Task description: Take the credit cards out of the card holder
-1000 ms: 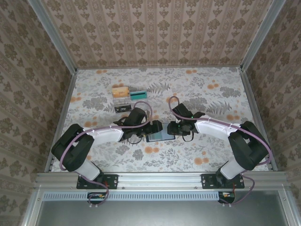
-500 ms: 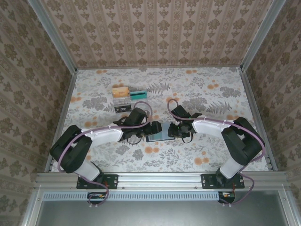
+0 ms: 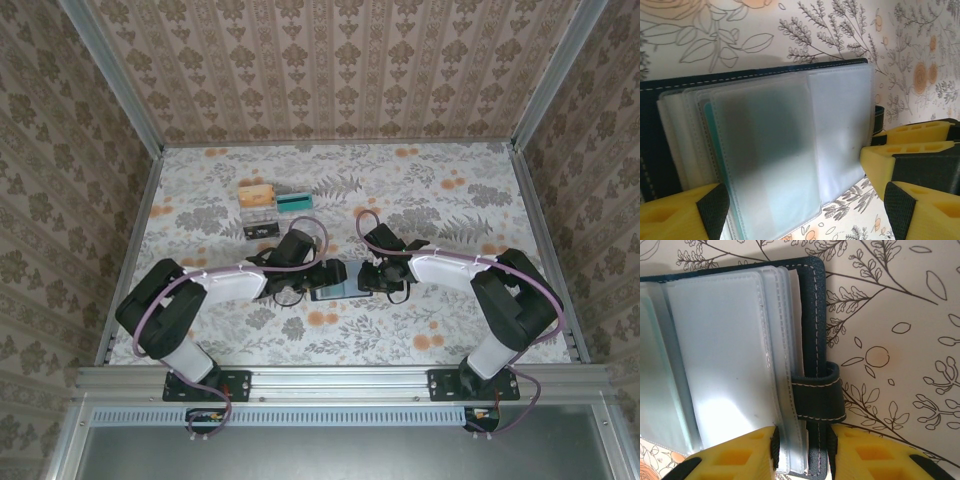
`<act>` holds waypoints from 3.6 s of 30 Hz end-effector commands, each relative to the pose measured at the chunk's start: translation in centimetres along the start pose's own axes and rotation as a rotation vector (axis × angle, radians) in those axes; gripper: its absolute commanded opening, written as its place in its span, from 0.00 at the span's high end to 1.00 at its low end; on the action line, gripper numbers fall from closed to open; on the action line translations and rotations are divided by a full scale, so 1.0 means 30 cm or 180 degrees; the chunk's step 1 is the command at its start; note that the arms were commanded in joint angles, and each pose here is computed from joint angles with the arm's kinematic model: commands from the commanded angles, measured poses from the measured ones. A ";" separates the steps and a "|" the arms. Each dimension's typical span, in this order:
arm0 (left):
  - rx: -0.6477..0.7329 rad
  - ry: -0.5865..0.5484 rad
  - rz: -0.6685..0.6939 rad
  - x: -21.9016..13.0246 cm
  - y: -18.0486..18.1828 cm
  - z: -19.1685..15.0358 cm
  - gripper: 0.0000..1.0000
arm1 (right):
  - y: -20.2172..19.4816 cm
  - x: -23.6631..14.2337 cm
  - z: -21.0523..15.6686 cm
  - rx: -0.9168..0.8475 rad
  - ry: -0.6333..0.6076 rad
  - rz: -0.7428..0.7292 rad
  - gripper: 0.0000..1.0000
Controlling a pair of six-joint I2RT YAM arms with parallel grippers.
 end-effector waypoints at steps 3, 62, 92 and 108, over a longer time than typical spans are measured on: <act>0.0049 0.0082 -0.0199 0.031 -0.034 -0.002 0.11 | -0.012 0.023 -0.016 0.0039 0.0094 0.0006 0.66; -0.0152 0.0231 0.0564 -0.003 0.125 -0.049 1.00 | 0.128 0.062 0.081 0.0120 0.0366 0.1061 0.80; -0.0216 0.0268 0.0664 -0.016 0.150 -0.062 1.00 | 0.055 0.052 0.063 0.0281 0.0377 0.1130 1.00; -0.0183 0.0308 0.0589 -0.009 0.140 -0.061 1.00 | 0.059 0.098 0.074 0.0358 0.0397 0.1290 0.95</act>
Point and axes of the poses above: each hand's point on the last joint's axis, 136 mm out from that joint toward the fingers, its own x axis out along the fingers, its own y axis along the line the jaws close on, z = x × y, the point moved 9 cm from there along -x, back along the fingers, and after that the axes turned 4 degrees about x, right-handed, at the moved point
